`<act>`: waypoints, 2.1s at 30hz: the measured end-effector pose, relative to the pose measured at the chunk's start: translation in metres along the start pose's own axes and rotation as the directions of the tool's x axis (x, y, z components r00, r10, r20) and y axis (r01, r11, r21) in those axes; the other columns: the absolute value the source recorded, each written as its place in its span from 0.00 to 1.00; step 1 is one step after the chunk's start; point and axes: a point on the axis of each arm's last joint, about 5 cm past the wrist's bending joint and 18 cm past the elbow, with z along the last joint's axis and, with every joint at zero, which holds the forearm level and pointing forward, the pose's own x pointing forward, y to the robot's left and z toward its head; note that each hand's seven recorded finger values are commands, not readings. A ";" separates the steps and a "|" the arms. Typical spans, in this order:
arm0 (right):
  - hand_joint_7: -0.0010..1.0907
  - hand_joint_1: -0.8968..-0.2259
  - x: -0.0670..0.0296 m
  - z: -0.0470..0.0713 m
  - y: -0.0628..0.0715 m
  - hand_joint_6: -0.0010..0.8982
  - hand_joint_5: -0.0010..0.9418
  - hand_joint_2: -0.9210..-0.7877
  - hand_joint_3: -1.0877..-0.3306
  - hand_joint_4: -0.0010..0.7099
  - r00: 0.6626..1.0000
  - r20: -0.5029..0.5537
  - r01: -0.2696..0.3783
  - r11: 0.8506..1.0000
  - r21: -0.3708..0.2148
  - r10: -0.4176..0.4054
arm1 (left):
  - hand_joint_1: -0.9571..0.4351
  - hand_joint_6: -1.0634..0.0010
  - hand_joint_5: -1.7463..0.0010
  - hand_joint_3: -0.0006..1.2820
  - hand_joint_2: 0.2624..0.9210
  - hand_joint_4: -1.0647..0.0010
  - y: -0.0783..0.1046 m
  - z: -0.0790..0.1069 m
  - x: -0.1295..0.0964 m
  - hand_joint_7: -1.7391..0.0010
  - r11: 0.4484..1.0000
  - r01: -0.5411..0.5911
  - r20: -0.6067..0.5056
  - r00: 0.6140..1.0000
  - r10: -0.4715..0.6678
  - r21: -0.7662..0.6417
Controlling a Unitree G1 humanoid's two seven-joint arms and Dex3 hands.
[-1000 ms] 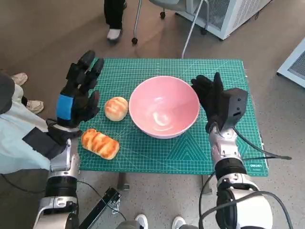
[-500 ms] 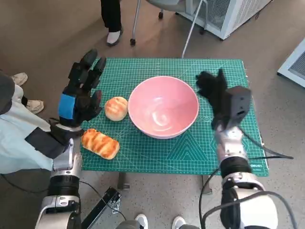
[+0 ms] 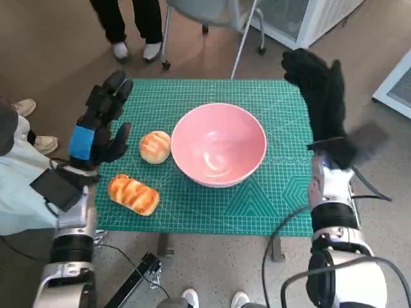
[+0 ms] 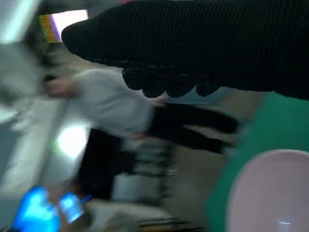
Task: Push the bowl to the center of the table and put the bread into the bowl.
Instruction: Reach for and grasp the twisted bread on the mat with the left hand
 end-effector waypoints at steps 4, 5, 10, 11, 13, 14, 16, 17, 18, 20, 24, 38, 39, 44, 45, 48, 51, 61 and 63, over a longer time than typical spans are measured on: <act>0.47 0.26 -0.0034 0.003 0.000 0.09 0.02 0.00 0.49 0.39 0.995 0.087 -0.048 0.999 0.003 0.048 | 0.25 0.85 1.00 0.24 1.00 0.73 0.019 0.011 0.000 0.82 0.990 0.077 -0.018 0.997 -0.075 0.120; 0.48 0.26 -0.0043 0.004 0.001 0.09 0.02 0.00 0.49 0.39 0.993 0.103 -0.058 0.998 0.006 0.057 | 0.26 0.85 1.00 0.22 1.00 0.73 0.024 0.015 0.000 0.82 0.983 0.099 -0.028 0.995 -0.096 0.154; 0.48 0.26 -0.0086 0.005 -0.002 0.08 0.03 0.00 0.52 0.41 0.984 0.153 -0.096 0.995 0.008 0.093 | 0.30 0.83 1.00 0.06 0.99 0.74 0.045 0.034 -0.001 0.84 0.930 0.210 -0.104 0.977 -0.187 0.303; 0.48 0.26 -0.0090 0.006 -0.002 0.07 0.03 0.00 0.52 0.41 0.982 0.163 -0.101 0.995 0.005 0.099 | 0.31 0.82 1.00 0.04 0.97 0.75 0.049 0.038 -0.001 0.84 0.915 0.234 -0.125 0.971 -0.203 0.328; 0.48 0.26 -0.0096 0.007 -0.003 0.07 0.02 0.00 0.53 0.41 0.978 0.179 -0.109 0.994 -0.002 0.108 | 0.32 0.80 1.00 0.02 0.92 0.75 0.053 0.045 -0.001 0.85 0.892 0.275 -0.164 0.959 -0.229 0.360; 0.48 0.27 -0.0096 0.007 -0.003 0.05 0.02 0.00 0.53 0.40 0.978 0.180 -0.111 0.994 -0.003 0.109 | 0.39 0.76 1.00 0.00 0.79 0.76 0.054 0.045 -0.001 0.87 0.889 0.279 -0.169 0.958 -0.232 0.363; 0.49 0.27 -0.0085 0.009 -0.003 0.05 0.02 0.00 0.53 0.40 0.972 0.194 -0.134 0.991 -0.018 0.135 | 0.47 0.75 1.00 0.00 0.74 0.78 0.053 0.053 0.000 0.89 0.847 0.366 -0.240 0.926 -0.290 0.386; 0.49 0.27 -0.0083 0.010 -0.003 0.05 0.02 0.00 0.53 0.40 0.971 0.196 -0.136 0.990 -0.022 0.138 | 0.51 0.75 1.00 0.00 0.71 0.79 0.052 0.055 0.002 0.91 0.830 0.407 -0.278 0.907 -0.317 0.380; 0.49 0.27 -0.0079 0.010 -0.002 0.05 0.01 0.00 0.53 0.39 0.970 0.199 -0.139 0.990 -0.025 0.141 | 0.55 0.74 1.00 0.00 0.70 0.80 0.050 0.058 0.003 0.92 0.804 0.461 -0.321 0.879 -0.354 0.375; 0.49 0.27 -0.0073 0.011 -0.002 0.05 0.01 0.00 0.53 0.39 0.968 0.202 -0.143 0.989 -0.028 0.145 | 0.58 0.74 1.00 0.00 0.68 0.82 0.046 0.063 0.006 0.94 0.753 0.546 -0.388 0.826 -0.410 0.367; 0.50 0.26 -0.0073 0.012 -0.002 0.06 0.01 0.00 0.53 0.38 0.967 0.206 -0.146 0.989 -0.032 0.149 | 0.61 0.74 1.00 0.00 0.66 0.83 0.035 0.069 0.009 0.97 0.650 0.671 -0.496 0.726 -0.477 0.357; 0.51 0.26 -0.0095 0.013 -0.004 0.04 0.00 0.00 0.52 0.37 0.970 0.198 -0.133 0.990 -0.044 0.139 | 0.66 0.75 1.00 0.00 0.65 0.85 0.015 0.069 0.012 0.99 0.478 0.807 -0.661 0.572 -0.485 0.347; 0.51 0.26 -0.0094 0.013 -0.005 0.04 0.00 0.00 0.52 0.37 0.970 0.198 -0.133 0.990 -0.046 0.140 | 0.66 0.75 1.00 0.00 0.66 0.85 0.013 0.068 0.012 0.99 0.465 0.816 -0.670 0.559 -0.488 0.342; 0.52 0.25 -0.0088 0.014 -0.005 0.04 0.00 0.00 0.52 0.37 0.970 0.197 -0.137 0.989 -0.050 0.144 | 0.68 0.76 1.00 0.00 0.66 0.86 0.007 0.063 0.013 1.00 0.426 0.848 -0.704 0.510 -0.493 0.316; 0.52 0.25 -0.0088 0.014 -0.005 0.04 0.00 0.00 0.52 0.37 0.970 0.198 -0.137 0.989 -0.051 0.145 | 0.68 0.76 1.00 0.00 0.66 0.86 0.006 0.063 0.014 1.00 0.420 0.853 -0.712 0.502 -0.491 0.311; 0.52 0.25 -0.0092 0.014 -0.005 0.04 0.00 0.00 0.52 0.37 0.969 0.199 -0.137 0.989 -0.053 0.145 | 0.68 0.76 1.00 0.00 0.66 0.86 0.004 0.061 0.015 1.00 0.405 0.863 -0.730 0.483 -0.484 0.302; 0.53 0.25 -0.0103 0.014 -0.005 0.04 0.00 0.00 0.52 0.37 0.970 0.196 -0.135 0.989 -0.053 0.143 | 0.68 0.76 1.00 0.00 0.65 0.87 0.002 0.061 0.016 1.00 0.392 0.869 -0.746 0.471 -0.471 0.301; 0.53 0.25 -0.0141 0.012 -0.006 0.03 0.00 0.00 0.52 0.37 0.973 0.180 -0.135 0.990 -0.049 0.142 | 0.65 0.76 1.00 0.01 0.65 0.88 -0.002 0.054 0.020 1.00 0.366 0.888 -0.799 0.427 -0.424 0.280; 0.53 0.24 -0.0144 0.012 -0.006 0.03 0.00 0.00 0.52 0.37 0.974 0.179 -0.135 0.990 -0.050 0.142 | 0.65 0.76 1.00 0.01 0.65 0.88 -0.003 0.052 0.020 1.00 0.362 0.892 -0.811 0.415 -0.413 0.272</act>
